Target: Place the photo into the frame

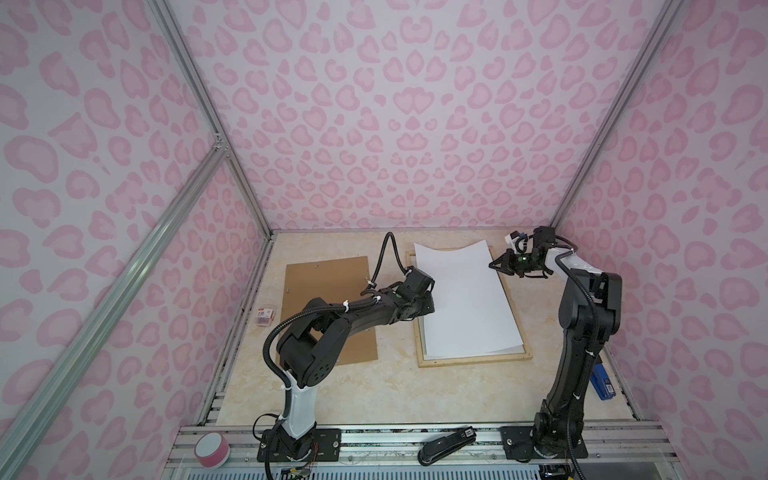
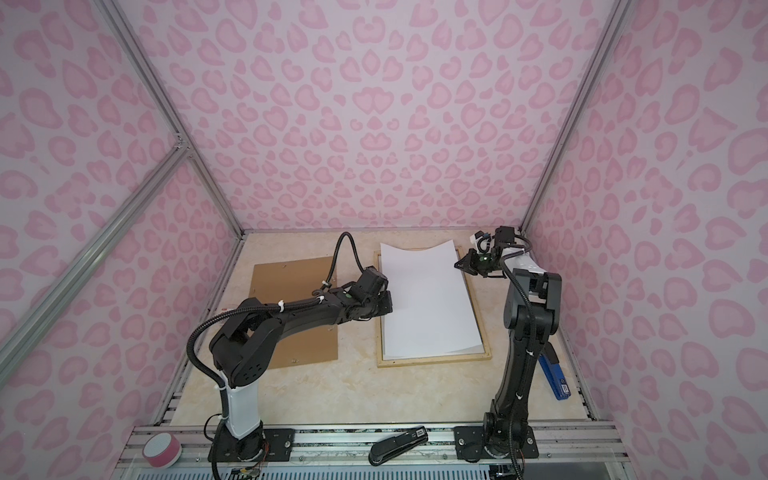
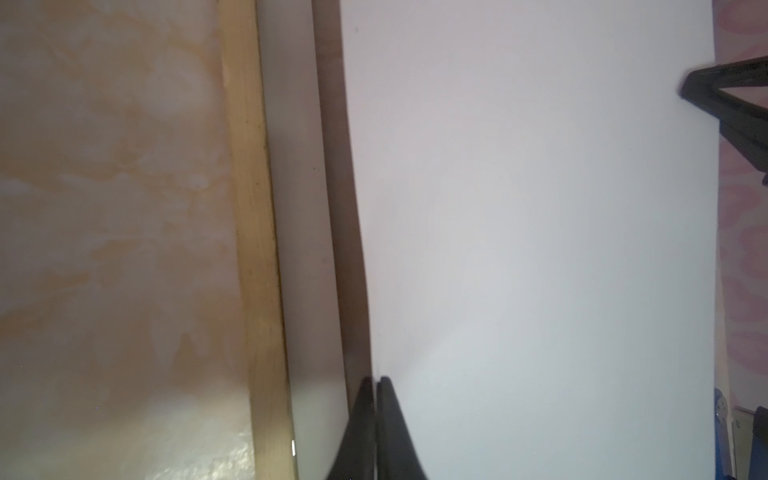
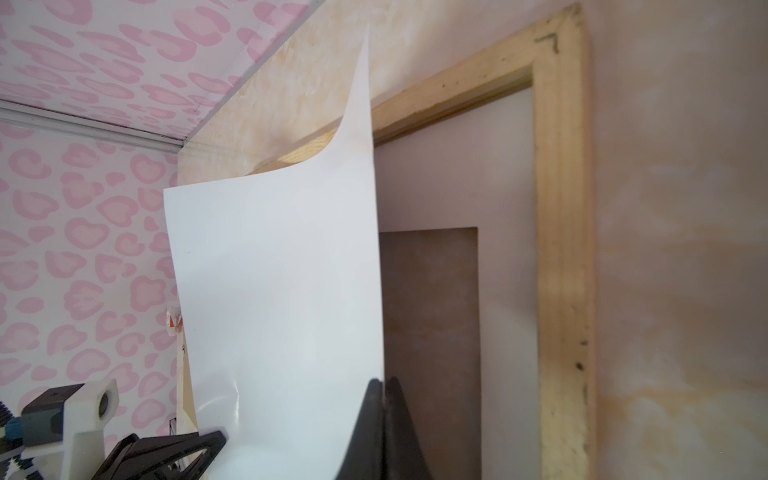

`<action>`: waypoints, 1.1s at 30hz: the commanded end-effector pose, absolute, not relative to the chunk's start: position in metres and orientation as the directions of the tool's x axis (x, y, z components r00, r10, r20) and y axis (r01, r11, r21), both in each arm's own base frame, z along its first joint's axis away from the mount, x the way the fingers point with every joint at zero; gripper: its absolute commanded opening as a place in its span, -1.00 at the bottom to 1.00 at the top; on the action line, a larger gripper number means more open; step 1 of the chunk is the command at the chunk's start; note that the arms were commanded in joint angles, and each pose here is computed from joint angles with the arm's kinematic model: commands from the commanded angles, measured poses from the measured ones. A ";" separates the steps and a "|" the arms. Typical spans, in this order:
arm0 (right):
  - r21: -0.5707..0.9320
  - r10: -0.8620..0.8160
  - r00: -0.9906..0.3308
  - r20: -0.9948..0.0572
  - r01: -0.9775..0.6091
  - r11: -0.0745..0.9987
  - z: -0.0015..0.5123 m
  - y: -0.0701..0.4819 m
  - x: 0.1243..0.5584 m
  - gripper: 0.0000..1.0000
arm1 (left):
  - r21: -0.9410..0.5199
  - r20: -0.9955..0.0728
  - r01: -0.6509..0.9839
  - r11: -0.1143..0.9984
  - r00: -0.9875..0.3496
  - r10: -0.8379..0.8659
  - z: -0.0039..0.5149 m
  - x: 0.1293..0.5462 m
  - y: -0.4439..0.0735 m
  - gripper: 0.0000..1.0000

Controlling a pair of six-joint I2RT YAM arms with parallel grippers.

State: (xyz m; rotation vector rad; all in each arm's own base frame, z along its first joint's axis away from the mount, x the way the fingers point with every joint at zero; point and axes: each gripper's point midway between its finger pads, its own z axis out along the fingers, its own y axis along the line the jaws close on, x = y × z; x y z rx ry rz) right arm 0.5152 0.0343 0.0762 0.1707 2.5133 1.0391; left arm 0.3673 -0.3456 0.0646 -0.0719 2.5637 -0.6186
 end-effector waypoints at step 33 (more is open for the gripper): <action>0.687 0.247 -0.917 -0.314 -0.040 0.726 0.069 0.033 0.509 -1.00 | -0.260 -0.569 -0.078 0.962 -0.793 -0.218 0.089 0.379 -0.271 0.13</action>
